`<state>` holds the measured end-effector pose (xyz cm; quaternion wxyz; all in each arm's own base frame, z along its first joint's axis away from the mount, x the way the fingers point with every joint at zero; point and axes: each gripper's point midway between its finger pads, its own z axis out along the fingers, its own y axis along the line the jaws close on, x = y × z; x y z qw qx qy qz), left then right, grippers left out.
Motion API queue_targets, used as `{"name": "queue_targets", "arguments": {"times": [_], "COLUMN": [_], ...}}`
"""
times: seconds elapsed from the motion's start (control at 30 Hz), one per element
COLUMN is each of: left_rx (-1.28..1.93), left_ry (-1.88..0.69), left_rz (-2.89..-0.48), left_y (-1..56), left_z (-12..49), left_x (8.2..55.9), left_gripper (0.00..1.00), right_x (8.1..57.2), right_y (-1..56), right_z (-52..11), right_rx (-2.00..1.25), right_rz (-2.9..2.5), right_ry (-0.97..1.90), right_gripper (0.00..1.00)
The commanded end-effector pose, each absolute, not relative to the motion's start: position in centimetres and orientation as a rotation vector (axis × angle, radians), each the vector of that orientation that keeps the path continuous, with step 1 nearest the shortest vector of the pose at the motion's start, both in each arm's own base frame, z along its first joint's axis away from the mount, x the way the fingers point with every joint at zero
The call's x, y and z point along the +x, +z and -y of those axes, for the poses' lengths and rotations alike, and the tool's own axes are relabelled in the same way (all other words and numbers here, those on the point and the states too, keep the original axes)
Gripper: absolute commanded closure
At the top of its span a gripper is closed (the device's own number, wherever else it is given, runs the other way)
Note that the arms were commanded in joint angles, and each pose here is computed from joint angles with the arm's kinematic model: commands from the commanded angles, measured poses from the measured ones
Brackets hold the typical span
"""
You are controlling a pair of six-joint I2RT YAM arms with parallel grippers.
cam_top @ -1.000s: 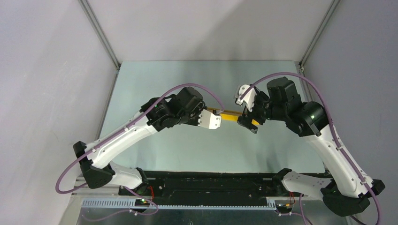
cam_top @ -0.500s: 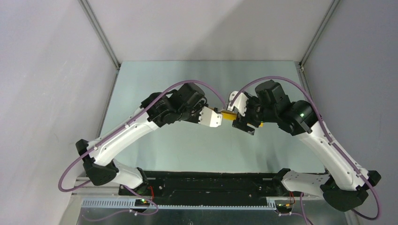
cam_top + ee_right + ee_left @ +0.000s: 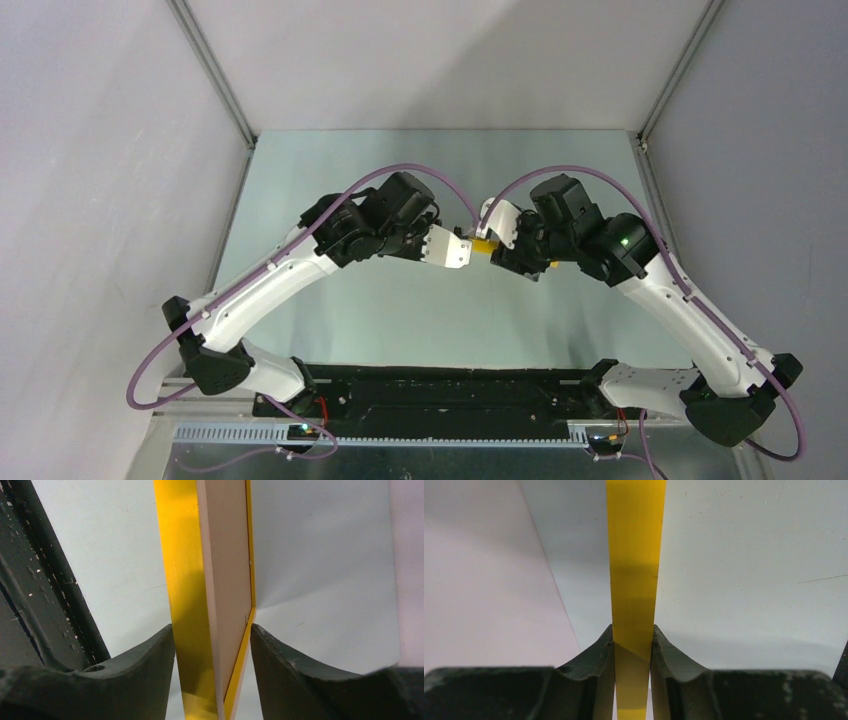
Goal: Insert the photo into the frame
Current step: Turn over the photo frame at the center of the board.
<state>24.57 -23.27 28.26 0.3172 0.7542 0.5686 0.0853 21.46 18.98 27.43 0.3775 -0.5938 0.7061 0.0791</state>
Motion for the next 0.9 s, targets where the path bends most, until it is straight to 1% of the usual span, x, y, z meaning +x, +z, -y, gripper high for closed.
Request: {"name": "queue_targets", "arguments": {"times": [0.0,0.3,0.37,0.43,0.47,0.5,0.53,0.57,0.63,0.67,0.7,0.77,0.8,0.83,0.87], "left_rx": [1.840,1.837,1.835,1.832,1.829,1.828,1.824,1.823,1.820,1.820,1.817,1.810,1.806,1.800,1.795], "left_ry": [0.226,0.200,0.195,0.186,0.182,0.181,0.178,0.177,0.183,0.184,0.188,0.192,0.193,0.196,0.198], "left_rz": [-1.376,-1.388,-1.391,-1.393,-1.394,-1.396,-1.399,-1.401,-1.411,-1.414,-1.420,-1.426,-1.430,-1.435,-1.437], "left_y": [33.2,33.1,33.1,33.1,33.1,33.1,33.1,33.2,33.0,32.9,32.9,32.9,33.0,33.1,33.2], "left_z": [24.9,25.0,25.0,24.9,24.9,24.8,24.8,24.7,24.4,24.4,24.3,24.1,24.0,23.9,23.8], "left_x": [25.8,25.7,25.7,25.7,25.6,25.7,25.6,25.6,25.8,25.8,25.9,26.1,26.2,26.3,26.4], "left_gripper": [1.00,1.00,1.00,1.00,1.00,1.00,1.00,1.00,1.00,1.00,0.98,0.90,0.83,0.78,0.71], "right_x": [22.5,23.2,23.3,23.4,23.4,23.4,23.4,23.4,23.5,23.4,23.5,23.3,23.3,23.4,23.4], "right_y": [27.6,26.5,26.2,26.2,26.1,26.2,26.2,26.4,26.7,26.7,26.9,27.1,27.4,27.4,27.9], "right_z": [-19.4,-19.7,-19.7,-19.7,-19.7,-19.7,-19.7,-19.7,-19.7,-19.7,-19.7,-19.7,-19.7,-19.6,-19.7], "right_rx": [-1.498,-1.513,-1.516,-1.516,-1.518,-1.516,-1.513,-1.512,-1.509,-1.511,-1.510,-1.515,-1.508,-1.505,-1.495], "right_rz": [-1.791,-1.808,-1.810,-1.812,-1.813,-1.811,-1.808,-1.801,-1.789,-1.787,-1.783,-1.788,-1.787,-1.794,-1.789], "right_ry": [0.166,0.134,0.123,0.123,0.123,0.122,0.122,0.122,0.120,0.121,0.121,0.125,0.130,0.131,0.142], "right_gripper": [0.43,0.44,0.45,0.51,0.57,0.60,0.67,0.70,0.81,0.85,0.91,0.98,1.00,1.00,1.00]}}
